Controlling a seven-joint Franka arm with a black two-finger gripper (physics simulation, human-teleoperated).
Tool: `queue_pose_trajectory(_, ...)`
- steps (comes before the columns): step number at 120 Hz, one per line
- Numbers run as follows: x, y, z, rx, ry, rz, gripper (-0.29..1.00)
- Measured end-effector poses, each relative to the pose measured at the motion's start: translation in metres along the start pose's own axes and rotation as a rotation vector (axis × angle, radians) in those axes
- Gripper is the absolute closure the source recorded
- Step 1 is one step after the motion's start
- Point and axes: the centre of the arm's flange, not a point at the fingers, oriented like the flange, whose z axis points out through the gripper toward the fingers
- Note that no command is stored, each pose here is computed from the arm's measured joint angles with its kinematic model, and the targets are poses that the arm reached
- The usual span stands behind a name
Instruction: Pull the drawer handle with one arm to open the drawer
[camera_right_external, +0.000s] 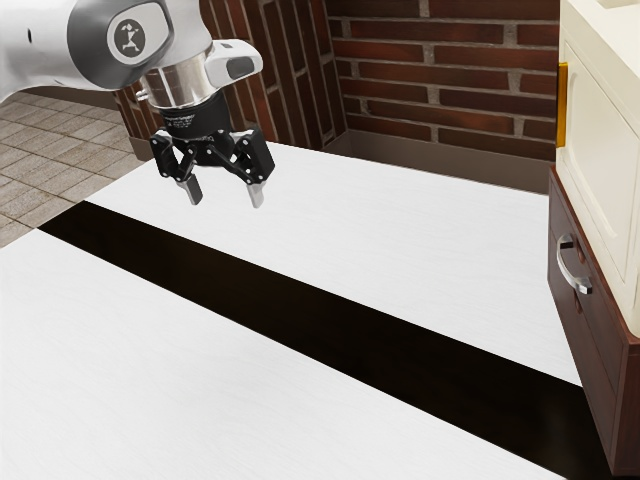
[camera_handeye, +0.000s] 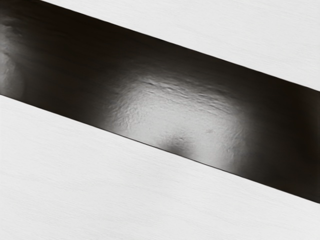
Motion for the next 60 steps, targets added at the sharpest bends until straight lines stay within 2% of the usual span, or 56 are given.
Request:
queue_pose_trajectory(18,0.0,0.0,-0.002,-0.008,0.002,-0.003,0.0)
queue_pose_trajectory(32,-0.021,-0.005,-0.082,-0.046,0.143,-0.009,0.0)
queue_pose_trajectory(38,-0.032,0.001,-0.102,-0.058,0.171,-0.012,0.0)
queue_pose_trajectory(50,-0.053,0.049,-0.113,-0.063,0.177,0.041,0.0)
queue_pose_trajectory(60,-0.061,0.068,-0.109,-0.11,0.136,0.034,0.0)
